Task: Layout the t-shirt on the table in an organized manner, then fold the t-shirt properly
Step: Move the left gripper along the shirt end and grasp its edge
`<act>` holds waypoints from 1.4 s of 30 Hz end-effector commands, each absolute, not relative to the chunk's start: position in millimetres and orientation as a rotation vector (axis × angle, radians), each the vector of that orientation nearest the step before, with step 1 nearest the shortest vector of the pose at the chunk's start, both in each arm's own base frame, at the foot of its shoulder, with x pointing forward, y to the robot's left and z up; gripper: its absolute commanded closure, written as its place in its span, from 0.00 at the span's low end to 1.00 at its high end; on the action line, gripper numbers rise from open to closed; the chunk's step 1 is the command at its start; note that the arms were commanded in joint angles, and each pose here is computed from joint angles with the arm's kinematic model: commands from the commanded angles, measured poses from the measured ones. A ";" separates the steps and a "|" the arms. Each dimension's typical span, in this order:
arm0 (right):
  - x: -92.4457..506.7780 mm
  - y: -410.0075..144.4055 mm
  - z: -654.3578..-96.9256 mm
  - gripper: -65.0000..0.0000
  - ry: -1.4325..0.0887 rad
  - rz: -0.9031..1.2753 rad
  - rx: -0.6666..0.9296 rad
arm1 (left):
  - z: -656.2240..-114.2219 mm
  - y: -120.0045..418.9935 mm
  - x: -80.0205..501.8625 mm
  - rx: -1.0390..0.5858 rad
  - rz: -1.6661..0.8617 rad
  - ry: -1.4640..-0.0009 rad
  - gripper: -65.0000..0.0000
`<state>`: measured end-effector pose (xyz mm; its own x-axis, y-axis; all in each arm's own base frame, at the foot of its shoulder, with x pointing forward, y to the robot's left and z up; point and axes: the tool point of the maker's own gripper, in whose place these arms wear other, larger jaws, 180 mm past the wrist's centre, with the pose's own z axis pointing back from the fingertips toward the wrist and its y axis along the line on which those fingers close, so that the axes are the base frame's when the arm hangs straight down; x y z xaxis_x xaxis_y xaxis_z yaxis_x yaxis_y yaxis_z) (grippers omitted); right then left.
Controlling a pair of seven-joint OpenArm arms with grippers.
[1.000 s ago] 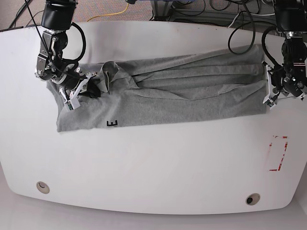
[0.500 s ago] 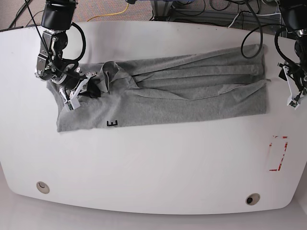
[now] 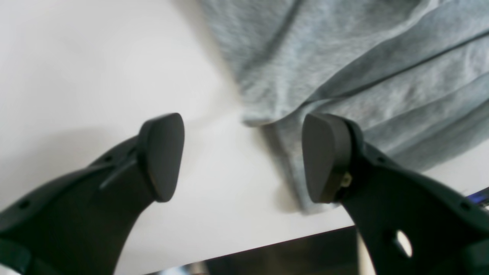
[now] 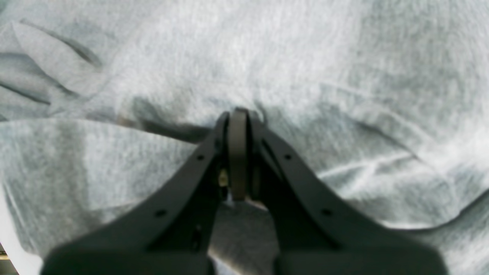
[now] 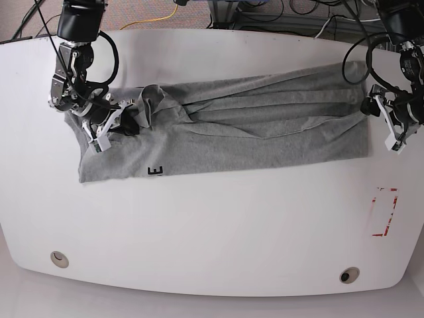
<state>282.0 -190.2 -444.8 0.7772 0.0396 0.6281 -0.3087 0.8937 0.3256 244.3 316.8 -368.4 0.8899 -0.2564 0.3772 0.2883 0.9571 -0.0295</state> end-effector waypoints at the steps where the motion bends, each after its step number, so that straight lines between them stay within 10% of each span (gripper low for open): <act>1: 235.6 -206.7 -485.1 0.98 -0.395 0.252 0.309 | -363.7 338.2 243.7 -0.069 -0.220 -0.391 0.30; 42: 235.5 -205.9 -485.3 0.98 -0.394 0.255 0.310 | -429.7 275.2 239.6 -0.332 -0.125 -0.292 0.31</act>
